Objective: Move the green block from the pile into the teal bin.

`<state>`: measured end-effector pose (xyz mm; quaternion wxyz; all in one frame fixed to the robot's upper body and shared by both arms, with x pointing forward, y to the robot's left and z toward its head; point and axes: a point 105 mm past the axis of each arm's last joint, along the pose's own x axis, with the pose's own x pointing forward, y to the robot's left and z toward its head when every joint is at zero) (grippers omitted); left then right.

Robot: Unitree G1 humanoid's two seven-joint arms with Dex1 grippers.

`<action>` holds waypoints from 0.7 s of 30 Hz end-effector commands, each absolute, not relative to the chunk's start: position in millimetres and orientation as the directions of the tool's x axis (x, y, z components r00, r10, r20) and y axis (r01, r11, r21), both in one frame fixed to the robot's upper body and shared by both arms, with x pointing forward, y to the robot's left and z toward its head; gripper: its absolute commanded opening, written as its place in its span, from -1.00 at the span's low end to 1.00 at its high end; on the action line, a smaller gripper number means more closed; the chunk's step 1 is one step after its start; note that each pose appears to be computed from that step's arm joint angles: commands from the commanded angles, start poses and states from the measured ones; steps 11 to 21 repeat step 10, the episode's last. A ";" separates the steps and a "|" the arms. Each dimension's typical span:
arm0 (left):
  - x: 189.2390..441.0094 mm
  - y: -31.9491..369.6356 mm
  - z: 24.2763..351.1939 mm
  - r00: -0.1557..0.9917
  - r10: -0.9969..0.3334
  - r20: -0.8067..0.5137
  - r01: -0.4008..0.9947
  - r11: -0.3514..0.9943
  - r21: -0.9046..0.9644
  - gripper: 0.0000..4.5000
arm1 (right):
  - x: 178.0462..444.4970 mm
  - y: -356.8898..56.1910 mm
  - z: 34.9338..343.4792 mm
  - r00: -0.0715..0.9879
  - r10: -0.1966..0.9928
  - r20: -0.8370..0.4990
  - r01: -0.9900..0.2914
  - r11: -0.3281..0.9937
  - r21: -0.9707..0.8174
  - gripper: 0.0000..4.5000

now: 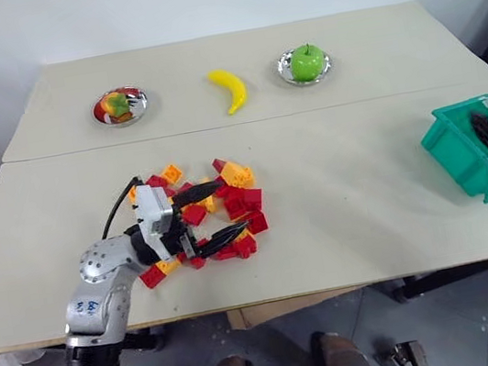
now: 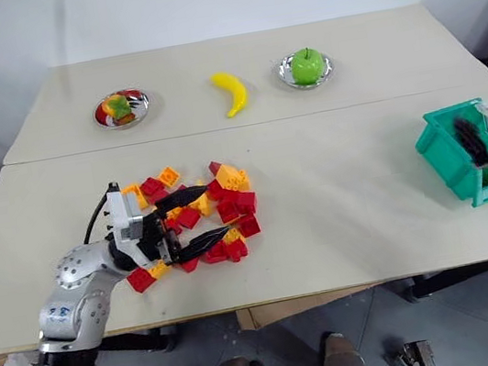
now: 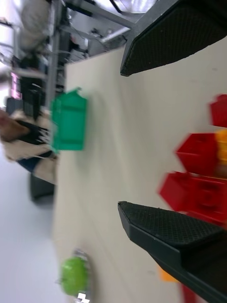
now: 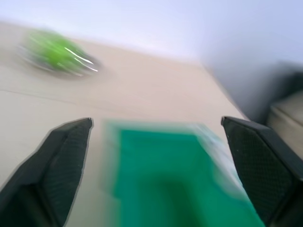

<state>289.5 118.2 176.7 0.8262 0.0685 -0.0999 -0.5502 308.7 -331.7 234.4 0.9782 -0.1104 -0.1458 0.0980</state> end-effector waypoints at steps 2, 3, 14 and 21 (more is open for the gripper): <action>291.5 144.6 181.6 0.439 -0.898 0.039 0.849 0.428 0.310 1.00 | 297.7 -261.3 221.3 0.789 0.603 0.121 -0.544 0.776 -0.320 0.99; 290.5 152.0 178.1 0.457 -0.889 0.016 0.838 0.437 0.326 1.00 | 292.6 -247.4 207.6 0.743 0.668 0.049 -0.621 0.715 -0.323 0.99; 282.2 190.6 172.0 0.619 -0.786 0.005 0.735 0.581 0.348 1.00 | 271.2 -220.3 155.1 0.609 0.785 -0.114 -0.778 0.564 -0.277 0.99; 282.2 190.6 172.0 0.619 -0.786 0.005 0.735 0.581 0.348 1.00 | 271.2 -220.3 155.1 0.609 0.785 -0.114 -0.778 0.564 -0.277 0.99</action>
